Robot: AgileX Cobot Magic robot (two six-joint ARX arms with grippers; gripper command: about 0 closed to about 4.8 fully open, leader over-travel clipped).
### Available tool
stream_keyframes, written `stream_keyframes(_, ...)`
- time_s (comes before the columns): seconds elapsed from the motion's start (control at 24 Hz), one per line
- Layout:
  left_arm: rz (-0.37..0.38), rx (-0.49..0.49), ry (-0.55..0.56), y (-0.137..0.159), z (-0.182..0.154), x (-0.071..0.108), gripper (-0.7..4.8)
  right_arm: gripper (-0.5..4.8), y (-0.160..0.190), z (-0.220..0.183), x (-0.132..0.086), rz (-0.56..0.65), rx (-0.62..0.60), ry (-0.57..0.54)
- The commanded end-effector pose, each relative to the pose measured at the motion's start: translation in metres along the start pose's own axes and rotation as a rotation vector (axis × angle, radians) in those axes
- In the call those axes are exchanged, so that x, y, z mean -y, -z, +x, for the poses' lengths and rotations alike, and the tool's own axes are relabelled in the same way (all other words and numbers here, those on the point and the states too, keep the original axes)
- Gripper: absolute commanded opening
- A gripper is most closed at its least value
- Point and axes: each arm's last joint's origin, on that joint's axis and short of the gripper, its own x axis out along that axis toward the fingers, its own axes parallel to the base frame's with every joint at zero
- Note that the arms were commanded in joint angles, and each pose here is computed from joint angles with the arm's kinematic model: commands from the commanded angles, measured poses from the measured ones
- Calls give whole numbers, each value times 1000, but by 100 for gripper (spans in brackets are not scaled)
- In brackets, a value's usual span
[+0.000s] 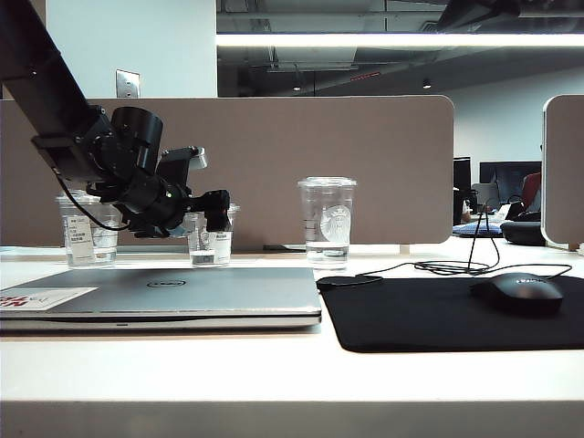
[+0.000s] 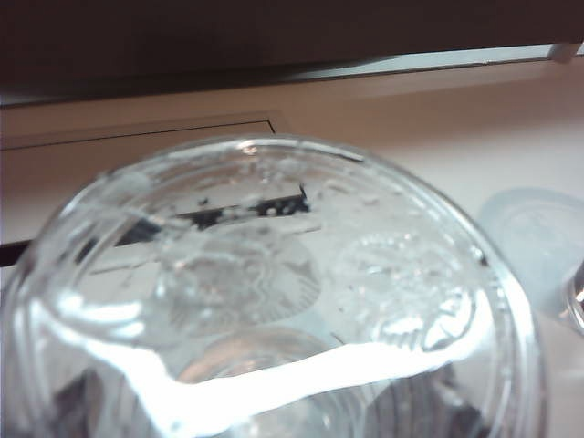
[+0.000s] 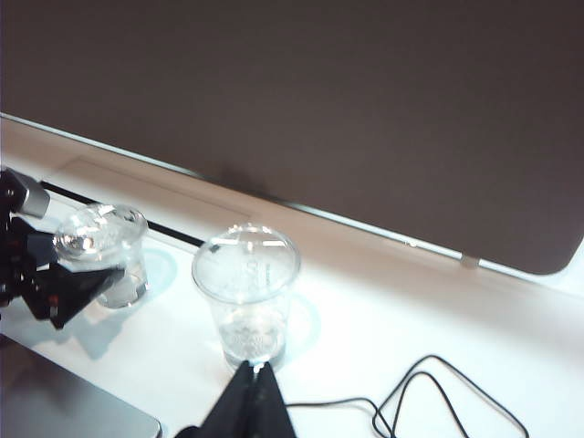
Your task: Pick up the coffee cup on the middle and place it on the right side of the laptop.
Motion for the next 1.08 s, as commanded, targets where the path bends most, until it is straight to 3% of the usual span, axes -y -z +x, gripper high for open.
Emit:
stream_keyframes(0.04,7,-10,2,0,9,0,479,-6,-4,-1,0,-9,21,3)
stream_keyframes(0.25,68,-9,4,10,16,-1,479,-5,-3,-1,0,-29,8,24)
stream_keyframes(0.5,80,62,2,12,20,-2,479,-5,-1,-1,0,-24,-10,22)
stream_keyframes(0.71,80,65,2,15,21,-2,479,-5,0,-1,0,-23,-12,22)
stream_keyframes(0.75,80,66,2,14,21,-2,461,-6,0,-1,0,-23,-13,22)
stream_keyframes(0.79,80,69,2,14,21,-2,356,-5,0,-1,0,-23,-13,22)
stream_keyframes(0.83,80,69,2,14,21,-2,307,-5,0,-1,0,-23,-13,22)
stream_keyframes(1.08,78,68,4,14,21,-2,304,-5,0,-1,0,-23,-14,25)
